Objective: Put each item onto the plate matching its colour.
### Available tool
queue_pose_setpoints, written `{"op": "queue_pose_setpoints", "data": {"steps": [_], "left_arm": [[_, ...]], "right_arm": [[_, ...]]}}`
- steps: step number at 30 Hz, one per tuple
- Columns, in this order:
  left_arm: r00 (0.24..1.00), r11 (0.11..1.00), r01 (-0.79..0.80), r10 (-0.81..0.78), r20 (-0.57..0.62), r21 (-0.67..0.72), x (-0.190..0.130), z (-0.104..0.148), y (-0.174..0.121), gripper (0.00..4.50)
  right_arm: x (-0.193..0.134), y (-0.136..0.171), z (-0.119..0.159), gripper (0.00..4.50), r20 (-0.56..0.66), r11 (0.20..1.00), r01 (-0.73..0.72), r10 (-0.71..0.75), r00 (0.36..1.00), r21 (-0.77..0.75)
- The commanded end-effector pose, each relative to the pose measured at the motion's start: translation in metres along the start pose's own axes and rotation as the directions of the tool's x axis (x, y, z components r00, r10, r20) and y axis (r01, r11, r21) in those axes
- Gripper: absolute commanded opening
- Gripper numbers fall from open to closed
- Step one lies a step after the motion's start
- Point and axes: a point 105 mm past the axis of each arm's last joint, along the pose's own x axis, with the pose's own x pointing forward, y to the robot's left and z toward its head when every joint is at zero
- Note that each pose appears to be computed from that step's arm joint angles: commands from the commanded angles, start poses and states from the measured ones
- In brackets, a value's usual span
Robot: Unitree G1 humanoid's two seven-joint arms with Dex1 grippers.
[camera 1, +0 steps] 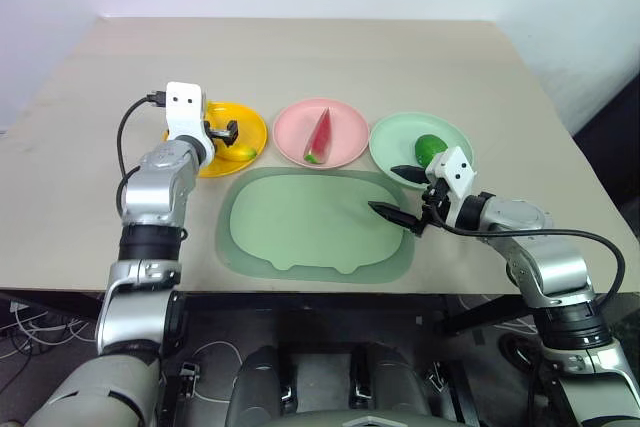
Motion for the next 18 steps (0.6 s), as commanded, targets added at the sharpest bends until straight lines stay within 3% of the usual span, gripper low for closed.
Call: {"op": "queue_pose_setpoints", "data": {"steps": [1,7,12,16,18], "left_arm": [[0.977,0.991,0.135,-0.134,0.168,0.006,-0.029,0.021,-0.012,4.47],[0.840,0.916,0.384,-0.398,0.369,0.116,-0.108,0.021,-0.032,4.47],[0.806,0.846,0.534,-0.512,0.297,0.010,-0.148,-0.004,-0.025,4.47],[0.792,0.808,0.580,-0.589,0.160,0.103,-0.167,-0.029,-0.029,4.47],[0.770,0.787,0.607,-0.617,0.162,0.110,-0.172,-0.033,-0.032,4.47]], "right_arm": [[-0.003,-0.003,0.013,4.50,0.057,1.000,0.017,-0.016,0.998,-0.019],[-0.004,0.000,0.018,4.50,0.099,1.000,0.014,-0.016,0.995,0.025],[-0.005,0.005,0.015,4.50,0.116,0.999,-0.001,-0.004,0.993,0.044],[-0.008,0.013,0.014,4.50,0.130,0.998,-0.028,0.019,0.991,0.064],[-0.008,0.016,0.012,4.50,0.130,0.996,-0.044,0.034,0.991,0.072]]}}
